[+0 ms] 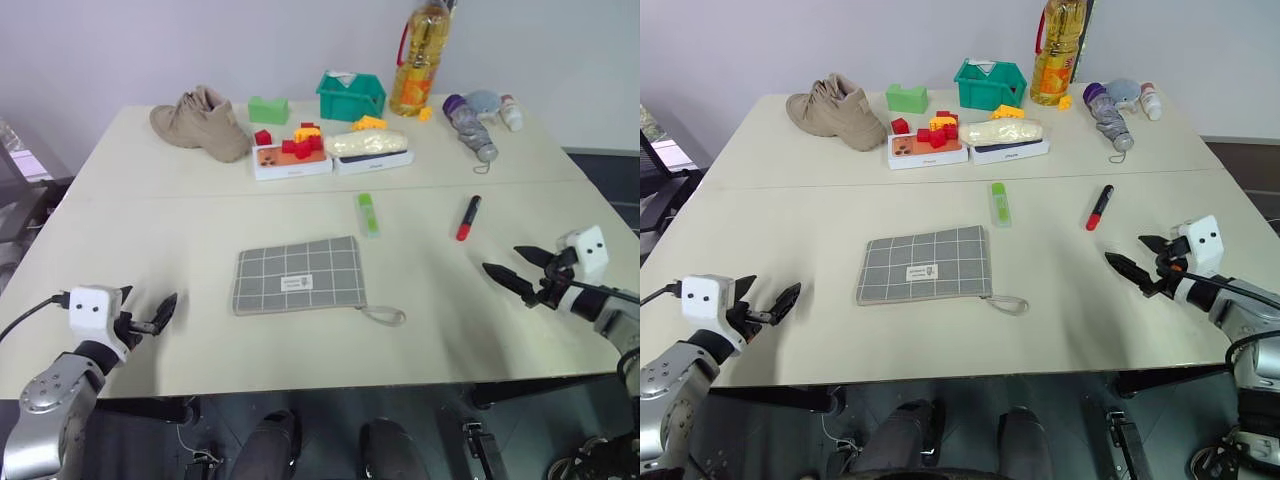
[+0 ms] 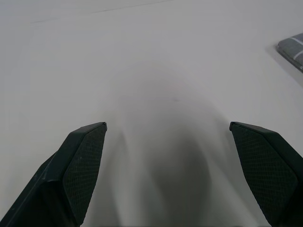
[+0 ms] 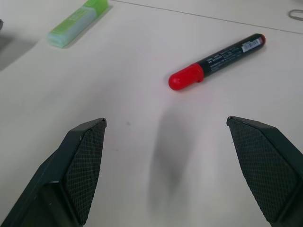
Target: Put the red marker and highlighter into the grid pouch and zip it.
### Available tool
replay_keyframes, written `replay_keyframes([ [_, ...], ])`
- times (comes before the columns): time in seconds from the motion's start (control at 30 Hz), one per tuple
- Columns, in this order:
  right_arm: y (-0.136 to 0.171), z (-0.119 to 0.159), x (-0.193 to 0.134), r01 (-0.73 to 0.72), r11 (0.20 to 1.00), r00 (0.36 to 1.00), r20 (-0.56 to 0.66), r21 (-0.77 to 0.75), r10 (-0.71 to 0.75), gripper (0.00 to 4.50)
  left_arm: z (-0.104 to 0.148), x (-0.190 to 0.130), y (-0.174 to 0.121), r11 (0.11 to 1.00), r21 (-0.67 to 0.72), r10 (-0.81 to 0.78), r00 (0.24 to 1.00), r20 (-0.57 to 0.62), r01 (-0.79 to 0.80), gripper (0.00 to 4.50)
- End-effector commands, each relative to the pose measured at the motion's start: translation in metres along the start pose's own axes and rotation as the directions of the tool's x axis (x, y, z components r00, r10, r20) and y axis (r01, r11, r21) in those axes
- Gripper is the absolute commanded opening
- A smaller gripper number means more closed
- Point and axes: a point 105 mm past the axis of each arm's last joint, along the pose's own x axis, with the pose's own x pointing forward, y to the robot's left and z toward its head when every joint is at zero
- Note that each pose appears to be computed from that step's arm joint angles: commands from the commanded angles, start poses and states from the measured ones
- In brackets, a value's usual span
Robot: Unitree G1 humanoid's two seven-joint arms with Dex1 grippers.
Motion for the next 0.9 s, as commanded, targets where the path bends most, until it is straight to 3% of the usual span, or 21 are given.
replay_keyframes([
  [0.03, 0.000, 0.015, 0.002, -0.005, 1.000, 0.999, 0.044, -0.026, 0.006, 4.26, 0.014, -0.003, 0.001, 1.000, 0.008, 0.007, 0.999, 0.051, -0.007, 4.49],
  [0.23, 0.016, 0.026, 0.014, -0.053, 0.998, 0.995, 0.087, -0.035, 0.056, 4.26, 0.016, 0.003, -0.003, 1.000, 0.006, 0.005, 0.998, 0.070, -0.005, 4.49],
  [0.37, 0.052, 0.039, 0.034, -0.164, 0.985, 0.975, 0.143, -0.050, 0.169, 4.26, 0.023, 0.012, -0.017, 1.000, 0.014, -0.025, 0.992, 0.121, 0.024, 4.49],
  [0.47, 0.081, 0.054, 0.048, -0.249, 0.967, 0.946, 0.197, -0.058, 0.256, 3.35, 0.028, 0.016, -0.030, 0.997, 0.028, -0.069, 0.986, 0.155, 0.066, 4.50],
  [0.63, 0.130, 0.071, 0.072, -0.357, 0.931, 0.901, 0.233, -0.079, 0.365, 0.90, 0.027, 0.020, -0.042, 0.993, 0.040, -0.114, 0.980, 0.165, 0.109, 4.50],
  [0.67, 0.140, 0.072, 0.078, -0.374, 0.924, 0.895, 0.231, -0.075, 0.381, 0.22, 0.027, 0.021, -0.042, 0.993, 0.040, -0.120, 0.978, 0.169, 0.115, 4.50],
  [0.9, 0.194, 0.055, 0.116, -0.418, 0.903, 0.894, 0.132, -0.103, 0.429, 0.10, 0.026, 0.021, -0.042, 0.988, 0.079, -0.145, 0.977, 0.159, 0.133, 4.50],
])
